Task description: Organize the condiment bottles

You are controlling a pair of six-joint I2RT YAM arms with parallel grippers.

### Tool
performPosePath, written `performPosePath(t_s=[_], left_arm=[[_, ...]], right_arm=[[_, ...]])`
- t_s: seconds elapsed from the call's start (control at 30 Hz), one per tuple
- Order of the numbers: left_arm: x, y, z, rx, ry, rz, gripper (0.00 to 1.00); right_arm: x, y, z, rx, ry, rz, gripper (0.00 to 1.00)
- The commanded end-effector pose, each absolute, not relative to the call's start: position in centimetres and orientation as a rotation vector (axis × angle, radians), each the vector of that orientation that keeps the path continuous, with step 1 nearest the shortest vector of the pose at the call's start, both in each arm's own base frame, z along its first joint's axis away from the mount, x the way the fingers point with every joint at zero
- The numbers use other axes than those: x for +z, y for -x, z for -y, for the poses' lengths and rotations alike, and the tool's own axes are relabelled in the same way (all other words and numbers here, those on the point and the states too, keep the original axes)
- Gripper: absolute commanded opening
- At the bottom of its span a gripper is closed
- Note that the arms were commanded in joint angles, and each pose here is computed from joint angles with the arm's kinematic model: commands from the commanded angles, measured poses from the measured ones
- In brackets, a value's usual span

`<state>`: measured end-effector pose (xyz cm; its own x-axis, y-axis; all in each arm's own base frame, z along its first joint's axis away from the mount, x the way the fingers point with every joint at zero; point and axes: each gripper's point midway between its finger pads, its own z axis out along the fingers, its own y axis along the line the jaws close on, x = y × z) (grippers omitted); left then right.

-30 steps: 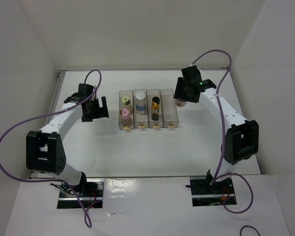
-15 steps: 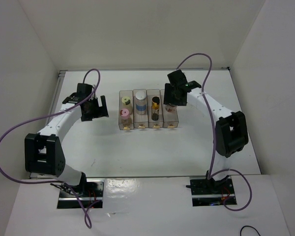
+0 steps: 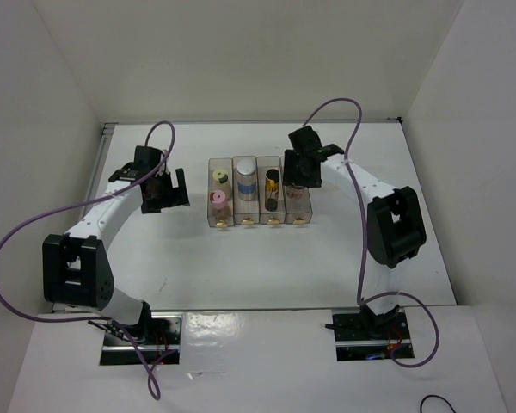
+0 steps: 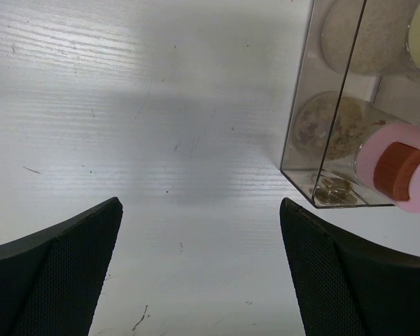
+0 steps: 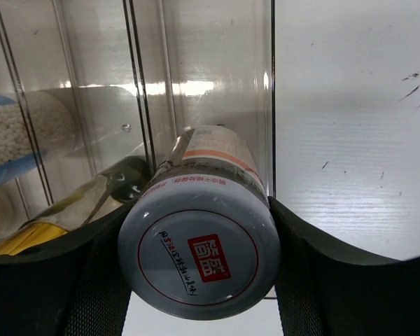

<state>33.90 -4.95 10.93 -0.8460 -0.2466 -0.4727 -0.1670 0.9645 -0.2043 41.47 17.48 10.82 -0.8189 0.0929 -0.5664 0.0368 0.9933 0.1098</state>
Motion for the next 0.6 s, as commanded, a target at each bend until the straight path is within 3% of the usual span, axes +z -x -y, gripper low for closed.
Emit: performPosePath(t_s=[0.0,0.57], left_arm=[[12.6,-34.2,4.9,-0.224,0.273,-2.555,0.99],[12.9,-34.2,4.9,-0.229,0.284,-2.546,0.99]], right_arm=[[12.3,-43.1,-18.7,0.162,-0.080,-2.435,0.15],[9.5,-42.9,-18.4,0.093,-0.063,-2.479,0.23]])
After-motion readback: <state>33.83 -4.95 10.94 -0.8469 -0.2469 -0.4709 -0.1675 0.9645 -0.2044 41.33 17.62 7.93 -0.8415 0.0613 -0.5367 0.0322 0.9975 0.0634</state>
